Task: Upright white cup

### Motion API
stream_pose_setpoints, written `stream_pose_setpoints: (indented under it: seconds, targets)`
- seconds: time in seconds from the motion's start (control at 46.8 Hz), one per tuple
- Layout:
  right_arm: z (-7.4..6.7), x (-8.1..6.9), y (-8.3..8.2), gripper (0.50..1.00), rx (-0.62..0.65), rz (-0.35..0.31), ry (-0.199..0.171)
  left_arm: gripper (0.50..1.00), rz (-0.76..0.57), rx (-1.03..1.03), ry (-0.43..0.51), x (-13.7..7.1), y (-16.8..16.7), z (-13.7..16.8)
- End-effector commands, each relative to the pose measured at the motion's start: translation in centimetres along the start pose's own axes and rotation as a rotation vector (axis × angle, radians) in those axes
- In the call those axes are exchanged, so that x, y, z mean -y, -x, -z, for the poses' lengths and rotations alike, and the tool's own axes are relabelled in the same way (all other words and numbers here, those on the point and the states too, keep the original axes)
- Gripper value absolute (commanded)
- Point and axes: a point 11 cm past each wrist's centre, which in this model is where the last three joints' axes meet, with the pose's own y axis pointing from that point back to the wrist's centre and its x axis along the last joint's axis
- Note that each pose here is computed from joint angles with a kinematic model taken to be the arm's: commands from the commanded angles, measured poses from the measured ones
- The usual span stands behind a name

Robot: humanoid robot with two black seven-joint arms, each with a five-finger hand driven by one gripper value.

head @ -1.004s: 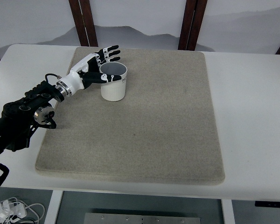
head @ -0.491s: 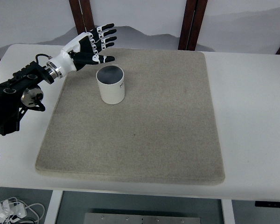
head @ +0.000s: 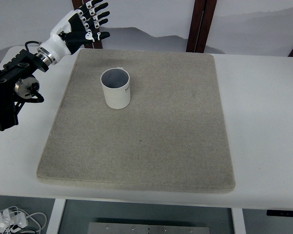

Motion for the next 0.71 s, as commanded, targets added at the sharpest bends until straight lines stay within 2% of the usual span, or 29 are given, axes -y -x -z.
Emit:
stream_pose_setpoints:
  seconds: [0.0,0.363,0.684]
  targets:
    - [0.0,0.0,0.0,0.952,0.0,0.0,0.0,0.996,-0.023,-0.004,0.014,0.1,-0.5,-0.4]
    - [0.0,0.0,0.0,0.952,0.0,0.0,0.0,0.988,-0.207,-0.206,0.175,-0.9,-3.3,-1.9]
    - [0.0,0.0,0.0,0.952,0.0,0.0,0.0,0.992,-0.289,-0.401,0.022,-1.5,-4.3,0.5]
